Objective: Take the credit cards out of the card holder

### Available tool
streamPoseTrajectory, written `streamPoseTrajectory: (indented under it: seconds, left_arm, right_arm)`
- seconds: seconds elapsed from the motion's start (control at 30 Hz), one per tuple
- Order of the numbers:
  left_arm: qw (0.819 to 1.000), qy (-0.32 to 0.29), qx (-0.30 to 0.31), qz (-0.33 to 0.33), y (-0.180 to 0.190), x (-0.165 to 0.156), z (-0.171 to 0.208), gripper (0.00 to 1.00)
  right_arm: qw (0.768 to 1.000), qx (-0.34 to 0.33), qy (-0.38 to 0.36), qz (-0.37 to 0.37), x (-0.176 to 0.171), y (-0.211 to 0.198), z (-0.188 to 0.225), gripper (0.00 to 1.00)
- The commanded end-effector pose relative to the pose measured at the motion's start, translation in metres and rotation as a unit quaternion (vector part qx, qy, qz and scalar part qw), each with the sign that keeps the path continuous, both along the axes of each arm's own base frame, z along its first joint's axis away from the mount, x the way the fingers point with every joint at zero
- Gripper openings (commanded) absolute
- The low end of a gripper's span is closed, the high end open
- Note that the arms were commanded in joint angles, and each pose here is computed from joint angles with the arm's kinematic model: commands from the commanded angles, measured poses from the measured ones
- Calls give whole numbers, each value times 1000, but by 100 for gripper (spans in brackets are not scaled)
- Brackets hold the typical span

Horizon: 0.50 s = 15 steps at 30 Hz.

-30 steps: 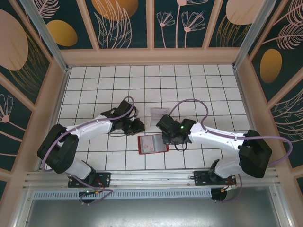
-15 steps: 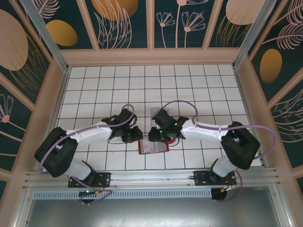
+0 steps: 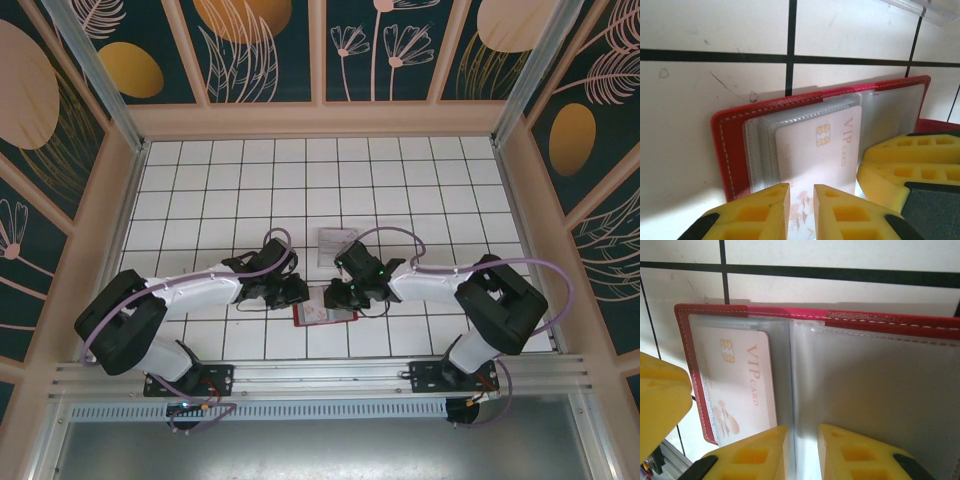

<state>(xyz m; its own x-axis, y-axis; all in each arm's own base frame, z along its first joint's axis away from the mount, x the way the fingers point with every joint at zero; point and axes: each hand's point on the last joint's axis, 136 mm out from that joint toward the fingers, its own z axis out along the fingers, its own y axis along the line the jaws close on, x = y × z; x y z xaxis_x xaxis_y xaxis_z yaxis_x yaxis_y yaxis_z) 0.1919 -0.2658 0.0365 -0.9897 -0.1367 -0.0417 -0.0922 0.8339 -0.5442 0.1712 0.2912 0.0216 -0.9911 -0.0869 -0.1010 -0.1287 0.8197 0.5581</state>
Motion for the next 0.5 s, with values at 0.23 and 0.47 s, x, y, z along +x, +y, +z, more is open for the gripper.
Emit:
streamPoseTrajectory:
  seconds: [0.23,0.47]
  left_arm:
    - [1000,-10,24,15,12,0,-3,22]
    - [1000,-11,8,21,9,0,-2,22]
  right_arm:
    - [999,42,-23,-6,8,3,22,25]
    - [997,70,-27,4,10,11,31,26]
